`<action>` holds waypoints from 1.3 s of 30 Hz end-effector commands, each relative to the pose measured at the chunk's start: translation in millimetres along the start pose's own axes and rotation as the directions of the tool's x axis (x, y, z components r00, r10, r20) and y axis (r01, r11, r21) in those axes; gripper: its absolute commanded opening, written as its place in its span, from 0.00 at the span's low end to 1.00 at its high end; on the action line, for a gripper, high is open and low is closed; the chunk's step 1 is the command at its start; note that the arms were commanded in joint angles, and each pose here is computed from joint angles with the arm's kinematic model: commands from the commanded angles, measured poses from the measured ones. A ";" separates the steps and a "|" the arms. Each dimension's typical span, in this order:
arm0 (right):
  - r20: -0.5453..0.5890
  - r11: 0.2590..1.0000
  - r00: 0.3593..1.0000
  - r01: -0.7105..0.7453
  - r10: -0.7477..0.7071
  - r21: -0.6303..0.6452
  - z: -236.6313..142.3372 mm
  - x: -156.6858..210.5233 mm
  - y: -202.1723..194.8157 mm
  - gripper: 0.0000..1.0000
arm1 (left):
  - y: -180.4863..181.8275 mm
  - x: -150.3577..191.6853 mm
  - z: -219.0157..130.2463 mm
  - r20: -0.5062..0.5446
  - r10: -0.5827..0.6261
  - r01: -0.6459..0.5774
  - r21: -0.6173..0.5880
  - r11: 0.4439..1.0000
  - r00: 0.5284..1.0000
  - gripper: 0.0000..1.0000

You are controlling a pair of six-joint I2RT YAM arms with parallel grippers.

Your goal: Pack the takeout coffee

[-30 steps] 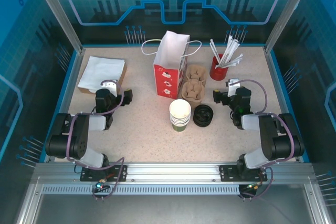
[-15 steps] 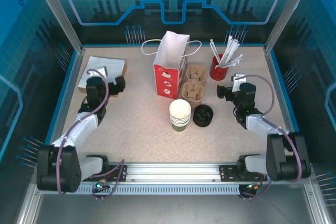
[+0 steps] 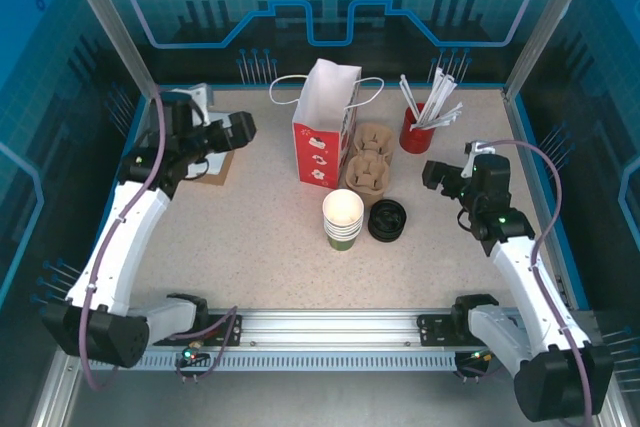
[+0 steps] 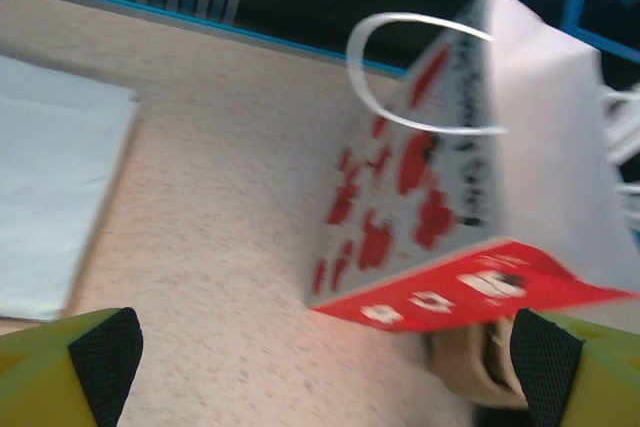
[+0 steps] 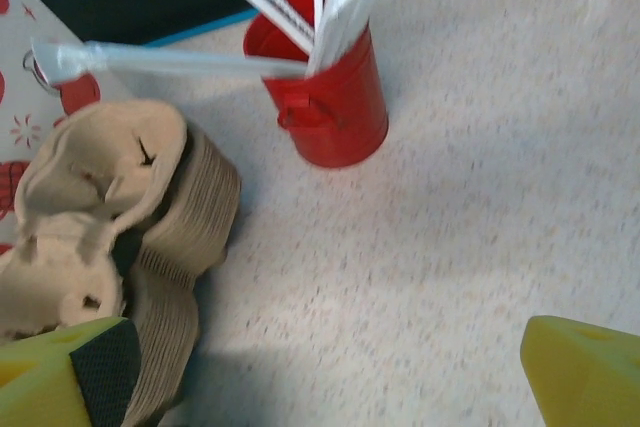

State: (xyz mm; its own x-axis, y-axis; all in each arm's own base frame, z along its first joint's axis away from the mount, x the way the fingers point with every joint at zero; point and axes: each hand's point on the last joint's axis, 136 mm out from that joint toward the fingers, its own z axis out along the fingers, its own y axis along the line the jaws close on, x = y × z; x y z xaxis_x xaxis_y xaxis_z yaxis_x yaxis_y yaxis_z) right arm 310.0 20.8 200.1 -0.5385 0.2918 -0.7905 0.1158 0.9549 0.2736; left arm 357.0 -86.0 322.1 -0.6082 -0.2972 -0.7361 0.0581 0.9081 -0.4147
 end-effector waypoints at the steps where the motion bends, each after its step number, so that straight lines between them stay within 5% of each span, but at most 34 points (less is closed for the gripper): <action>1: -0.118 0.998 0.991 -0.067 0.066 -0.005 -8.7 21.5 6.3 1.00 | -33.9 10.7 1.1 -0.123 0.026 -0.019 0.055 0.998 0.992 0.96; 13: -0.156 0.999 0.986 -0.048 0.051 0.025 -5.9 23.4 9.4 1.00 | -74.6 -1.5 89.4 -0.248 0.123 -0.123 0.016 0.992 0.961 0.86; 21: -0.164 0.998 0.985 -0.051 0.055 0.030 -5.0 26.4 8.9 1.00 | -64.2 -3.7 138.1 -0.299 0.134 -0.163 -0.074 0.984 0.945 0.61; 30: -0.174 0.998 0.983 -0.053 0.059 0.035 -2.1 28.6 8.8 1.00 | -53.1 -14.4 142.4 -0.290 0.176 -0.225 -0.145 0.963 0.941 0.07; 39: -0.188 0.998 0.981 -0.048 0.053 0.035 0.9 30.6 10.5 1.00 | -19.2 -36.9 120.6 -0.268 0.166 -0.222 -0.195 0.955 0.949 0.00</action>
State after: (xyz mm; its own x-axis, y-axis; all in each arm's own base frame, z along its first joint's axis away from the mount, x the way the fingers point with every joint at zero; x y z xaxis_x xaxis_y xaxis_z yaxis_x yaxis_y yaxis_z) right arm 293.5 36.5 169.0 -0.6864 0.3270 -0.6496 0.1747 0.9412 0.2892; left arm 481.7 -154.8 269.5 -0.7997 -0.0528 -0.5981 0.0515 0.9864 -0.1560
